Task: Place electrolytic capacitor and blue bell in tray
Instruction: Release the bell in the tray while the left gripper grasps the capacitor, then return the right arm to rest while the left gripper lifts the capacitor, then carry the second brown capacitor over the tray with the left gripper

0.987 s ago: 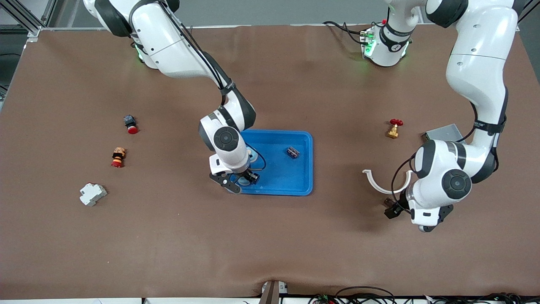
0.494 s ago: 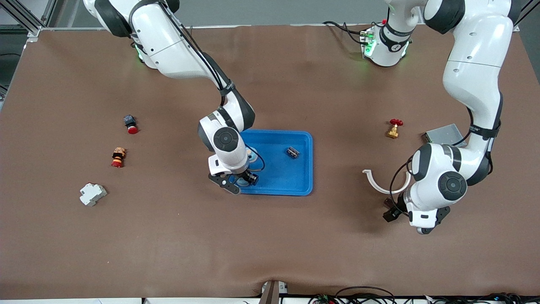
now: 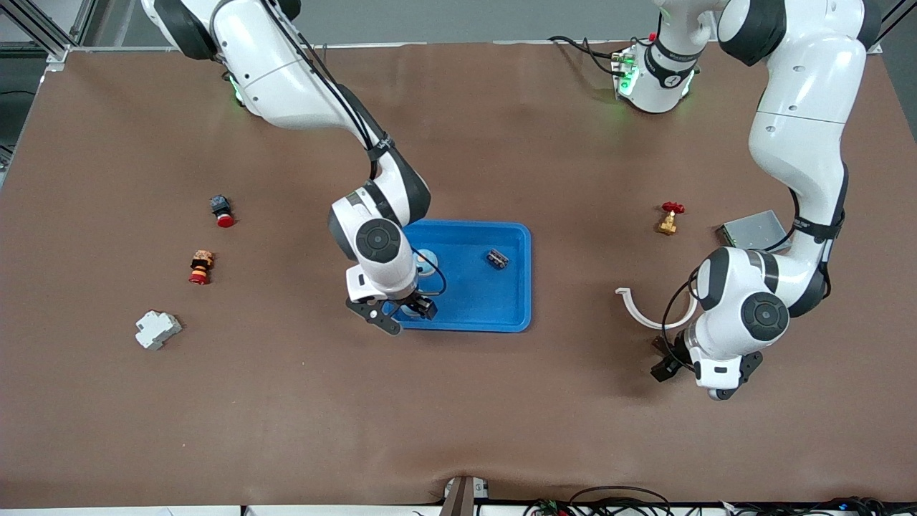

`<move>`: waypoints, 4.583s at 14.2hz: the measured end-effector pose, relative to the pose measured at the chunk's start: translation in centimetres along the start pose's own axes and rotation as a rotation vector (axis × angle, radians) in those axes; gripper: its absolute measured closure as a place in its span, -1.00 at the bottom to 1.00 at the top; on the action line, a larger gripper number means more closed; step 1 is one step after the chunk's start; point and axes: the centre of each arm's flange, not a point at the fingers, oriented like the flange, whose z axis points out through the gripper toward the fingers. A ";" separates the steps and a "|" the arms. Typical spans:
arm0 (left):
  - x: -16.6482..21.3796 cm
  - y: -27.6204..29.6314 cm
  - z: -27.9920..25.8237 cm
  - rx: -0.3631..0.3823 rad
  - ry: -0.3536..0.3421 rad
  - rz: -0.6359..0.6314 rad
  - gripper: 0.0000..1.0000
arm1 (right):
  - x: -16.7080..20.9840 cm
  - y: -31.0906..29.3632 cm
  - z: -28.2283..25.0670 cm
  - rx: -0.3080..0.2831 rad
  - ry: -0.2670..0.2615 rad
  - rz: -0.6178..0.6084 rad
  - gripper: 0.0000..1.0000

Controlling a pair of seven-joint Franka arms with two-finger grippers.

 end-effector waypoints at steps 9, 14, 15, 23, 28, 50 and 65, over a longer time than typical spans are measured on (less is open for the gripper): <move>-0.7 0.8 0.5 0.019 0.047 -0.050 -0.52 | 9.7 8.2 -5.7 -0.076 -0.073 -0.202 -1.00; -0.3 0.7 0.2 0.015 0.055 -0.054 0.31 | 14.8 17.5 -12.0 -0.092 -0.152 -0.367 -1.00; -0.3 0.7 0.2 0.015 0.055 -0.054 0.31 | 15.9 19.7 -14.1 -0.091 -0.172 -0.398 -1.00; -0.3 0.7 0.2 0.014 0.055 -0.054 0.32 | 19.4 31.2 -23.7 -0.059 -0.251 -0.499 -1.00; -0.6 1.0 0.2 0.013 0.056 -0.048 0.32 | 19.1 34.5 -28.6 -0.033 -0.238 -0.530 -1.00; -2.1 3.1 -8.2 0.109 0.006 -0.027 0.35 | 16.9 36.5 -39.7 0.019 -0.087 -0.538 -1.00; -23.2 15.6 -15.4 0.035 -0.034 -0.313 0.35 | 18.0 36.4 -39.3 0.024 -0.060 -0.533 -1.00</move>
